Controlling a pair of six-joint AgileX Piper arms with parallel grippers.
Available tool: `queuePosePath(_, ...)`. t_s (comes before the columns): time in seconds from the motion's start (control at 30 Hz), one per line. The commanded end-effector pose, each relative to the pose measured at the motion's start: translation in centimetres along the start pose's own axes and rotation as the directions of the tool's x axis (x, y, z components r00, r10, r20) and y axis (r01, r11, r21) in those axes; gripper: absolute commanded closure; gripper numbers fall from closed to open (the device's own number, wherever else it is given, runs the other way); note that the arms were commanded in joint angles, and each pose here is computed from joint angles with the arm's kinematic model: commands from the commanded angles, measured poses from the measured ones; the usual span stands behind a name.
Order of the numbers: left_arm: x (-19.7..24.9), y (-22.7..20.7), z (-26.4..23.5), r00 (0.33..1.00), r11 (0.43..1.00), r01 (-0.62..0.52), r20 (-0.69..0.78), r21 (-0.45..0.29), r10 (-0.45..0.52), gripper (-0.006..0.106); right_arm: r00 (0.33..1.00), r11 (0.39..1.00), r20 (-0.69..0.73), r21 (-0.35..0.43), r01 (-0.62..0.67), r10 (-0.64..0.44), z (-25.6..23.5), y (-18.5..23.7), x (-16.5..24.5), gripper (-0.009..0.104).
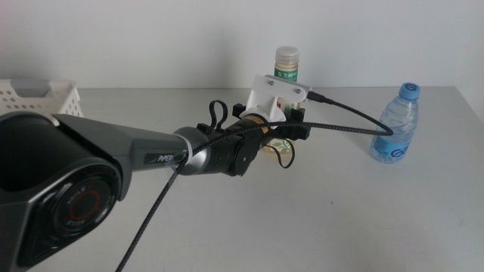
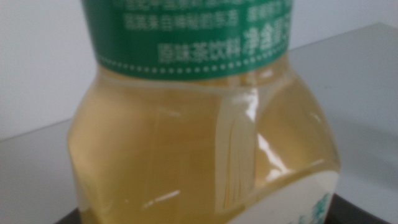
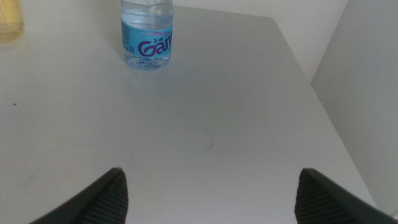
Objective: Use arms to grab the bottles and put them into the dustbin to the left of the table.
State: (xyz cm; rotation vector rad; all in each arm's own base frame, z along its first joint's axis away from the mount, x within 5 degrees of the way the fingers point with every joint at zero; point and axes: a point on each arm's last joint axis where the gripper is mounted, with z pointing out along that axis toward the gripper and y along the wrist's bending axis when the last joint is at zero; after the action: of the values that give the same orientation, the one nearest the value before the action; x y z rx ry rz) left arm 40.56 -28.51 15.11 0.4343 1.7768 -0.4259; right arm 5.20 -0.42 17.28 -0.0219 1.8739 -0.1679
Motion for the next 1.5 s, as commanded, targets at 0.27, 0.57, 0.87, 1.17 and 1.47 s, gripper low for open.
queuePosePath(0.27,-12.7,-0.4,-6.9,0.998,0.996,-0.069,0.003,0.051,0.069,0.102,0.996,1.0,0.083,0.025,0.012,-0.014,-0.2,-0.2,-0.7,0.001)
queuePosePath(0.57,-17.1,2.6,-14.1,0.965,0.999,0.038,-0.263,0.03,-0.028,0.102,0.996,1.0,0.083,0.025,0.012,-0.014,-0.2,-0.2,-0.7,0.001)
queuePosePath(0.87,-21.7,11.8,-21.9,0.798,0.982,0.144,-0.573,-0.121,-0.187,0.102,0.996,1.0,0.083,0.025,0.012,-0.014,-0.2,-0.2,-0.7,0.001)
queuePosePath(1.17,-23.0,20.9,-28.6,0.74,0.914,0.109,-0.582,-0.391,-0.337,0.102,0.996,1.0,0.083,0.025,0.012,-0.014,-0.2,-0.2,-0.7,0.001)
queuePosePath(1.47,-19.6,25.7,-31.4,0.649,0.828,0.047,-0.613,-0.559,-0.451,0.102,0.996,1.0,0.083,0.025,0.012,-0.014,-0.2,-0.2,-0.7,0.001)
